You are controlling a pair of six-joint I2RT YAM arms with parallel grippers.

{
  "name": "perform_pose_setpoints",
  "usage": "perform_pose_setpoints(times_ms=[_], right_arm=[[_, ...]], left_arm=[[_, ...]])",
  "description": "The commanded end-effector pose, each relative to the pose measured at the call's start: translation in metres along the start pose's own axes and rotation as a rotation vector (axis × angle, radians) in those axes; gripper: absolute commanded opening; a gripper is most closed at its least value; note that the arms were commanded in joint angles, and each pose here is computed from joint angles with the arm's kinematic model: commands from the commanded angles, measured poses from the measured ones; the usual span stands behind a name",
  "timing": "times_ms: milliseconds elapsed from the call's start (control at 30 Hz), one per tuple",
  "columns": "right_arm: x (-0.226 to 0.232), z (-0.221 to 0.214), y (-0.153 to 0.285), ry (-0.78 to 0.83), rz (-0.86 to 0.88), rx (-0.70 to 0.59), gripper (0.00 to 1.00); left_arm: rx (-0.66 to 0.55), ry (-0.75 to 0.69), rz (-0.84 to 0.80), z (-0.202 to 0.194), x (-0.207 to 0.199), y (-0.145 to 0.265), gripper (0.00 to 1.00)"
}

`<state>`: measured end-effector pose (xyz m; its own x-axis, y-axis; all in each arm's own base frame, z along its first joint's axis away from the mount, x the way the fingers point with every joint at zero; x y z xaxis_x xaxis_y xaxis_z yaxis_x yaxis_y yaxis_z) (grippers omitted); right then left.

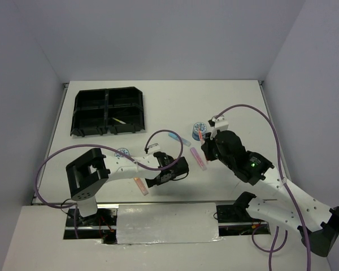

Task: Sort the stationery into containers
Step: Close the pen cap on the pen.

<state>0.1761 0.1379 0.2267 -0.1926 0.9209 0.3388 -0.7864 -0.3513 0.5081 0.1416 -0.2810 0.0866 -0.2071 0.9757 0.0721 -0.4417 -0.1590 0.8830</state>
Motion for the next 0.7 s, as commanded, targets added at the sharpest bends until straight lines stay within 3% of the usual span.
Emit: perform_pose_setpoints(times_ms=[0,667], right_arm=[[0.006,0.003,0.003,0.002,0.049,-0.027,0.0],[0.011,0.009,0.013,0.015,0.093,-0.042,0.0]], left_arm=[[0.021,0.021,-0.003,-0.003,-0.007,0.001,0.79],[0.092,0.008,0.014,-0.026,0.004,-0.022,0.53]])
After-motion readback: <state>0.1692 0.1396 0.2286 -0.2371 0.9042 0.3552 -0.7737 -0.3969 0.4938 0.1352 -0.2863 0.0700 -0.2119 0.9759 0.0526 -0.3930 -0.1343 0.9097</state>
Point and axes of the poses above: each gripper's point midway between its finger pads, its own y axis back along the fingers, its own x axis along the line the jaws close on, z = x × y, the point moved 6 cm from there along y, back along the fingers, and after that the axes turned 14 degrees about -y, right-handed, at the moved point
